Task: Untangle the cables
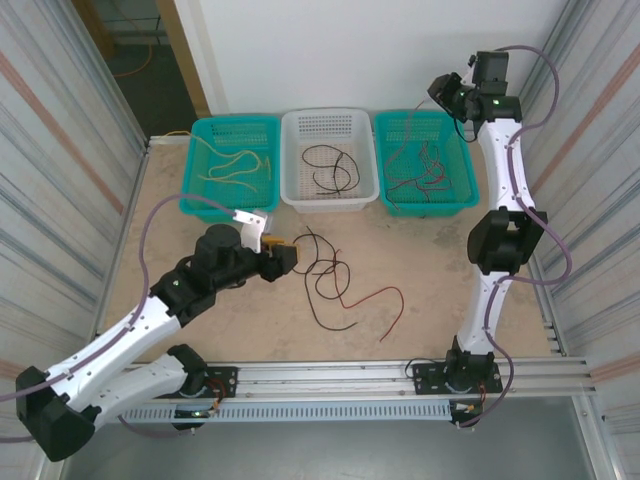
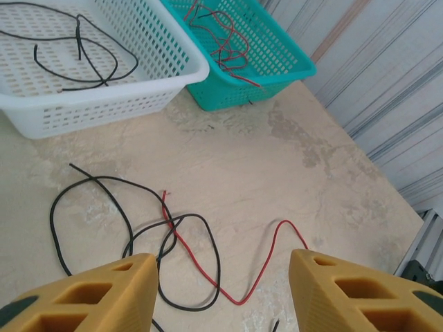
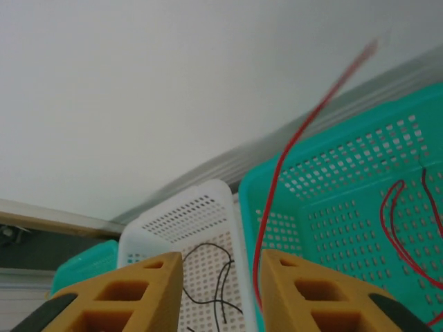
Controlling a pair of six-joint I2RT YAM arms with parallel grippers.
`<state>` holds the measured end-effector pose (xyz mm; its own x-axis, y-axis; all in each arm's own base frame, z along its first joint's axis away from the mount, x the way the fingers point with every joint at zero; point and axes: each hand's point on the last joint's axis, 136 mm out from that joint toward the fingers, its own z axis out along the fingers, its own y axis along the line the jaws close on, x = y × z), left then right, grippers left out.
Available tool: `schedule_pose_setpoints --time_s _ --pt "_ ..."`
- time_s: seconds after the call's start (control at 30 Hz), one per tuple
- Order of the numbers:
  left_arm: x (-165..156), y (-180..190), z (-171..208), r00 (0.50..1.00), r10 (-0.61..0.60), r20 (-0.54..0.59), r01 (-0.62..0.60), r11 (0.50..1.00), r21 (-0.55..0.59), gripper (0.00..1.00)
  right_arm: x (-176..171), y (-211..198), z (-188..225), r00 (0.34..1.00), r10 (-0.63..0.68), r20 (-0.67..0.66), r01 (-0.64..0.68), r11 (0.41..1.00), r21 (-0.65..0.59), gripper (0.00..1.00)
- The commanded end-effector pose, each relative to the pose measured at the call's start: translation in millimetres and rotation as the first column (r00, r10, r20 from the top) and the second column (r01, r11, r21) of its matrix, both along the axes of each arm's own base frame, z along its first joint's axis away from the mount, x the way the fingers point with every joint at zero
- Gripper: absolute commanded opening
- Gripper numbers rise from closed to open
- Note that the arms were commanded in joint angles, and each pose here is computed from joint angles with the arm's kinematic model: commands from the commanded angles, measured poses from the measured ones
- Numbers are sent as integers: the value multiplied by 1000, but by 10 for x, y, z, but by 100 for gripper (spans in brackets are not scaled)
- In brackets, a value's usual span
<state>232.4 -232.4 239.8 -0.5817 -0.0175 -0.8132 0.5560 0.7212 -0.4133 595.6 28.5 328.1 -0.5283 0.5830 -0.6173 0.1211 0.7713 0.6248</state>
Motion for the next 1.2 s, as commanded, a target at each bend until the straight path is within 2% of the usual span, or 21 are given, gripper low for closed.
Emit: schedule_pose_setpoints --time_s 0.0,0.17,0.33,0.5,0.53,0.6,0.63,0.73,0.93,1.1,1.17 --pt "-5 -7 100 1000 8 -4 -8 1000 -8 53 -93 -42 192 1000 -22 16 22 1000 6 37" --pt "12 54 52 999 43 -23 -43 999 15 52 -282 27 294 999 -5 37 5 1000 10 36" --pt "-1 93 -70 997 58 -53 -55 997 45 52 -767 458 373 991 100 89 -97 994 -40 38" --pt "-10 147 -266 990 91 -105 -84 994 69 50 -1518 1236 -100 957 282 67 -271 952 -142 49" --pt "-7 162 -305 988 102 -115 -94 993 77 49 -1654 1391 -225 948 315 46 -305 940 -155 50" --pt "16 200 -370 983 131 -132 -119 988 95 47 -1935 1691 -563 925 380 -28 -378 907 -186 59" --pt "29 218 -404 980 143 -139 -129 986 104 46 -2054 1800 -726 916 395 -70 -400 893 -206 61" --pt "56 235 -461 974 160 -161 -144 984 106 44 -2366 2047 -1230 879 435 -194 -474 844 -253 59" --pt "85 274 -458 965 191 -177 -179 980 82 43 -2883 2245 -2095 768 479 -425 -602 767 -224 55" --pt "121 364 -425 956 245 -165 -235 969 74 42 -3039 2207 -2577 708 469 -528 -636 748 -189 50" --pt "107 329 -367 967 209 -143 -201 977 72 38 -3031 2229 -2643 695 470 -545 -646 740 -185 49"
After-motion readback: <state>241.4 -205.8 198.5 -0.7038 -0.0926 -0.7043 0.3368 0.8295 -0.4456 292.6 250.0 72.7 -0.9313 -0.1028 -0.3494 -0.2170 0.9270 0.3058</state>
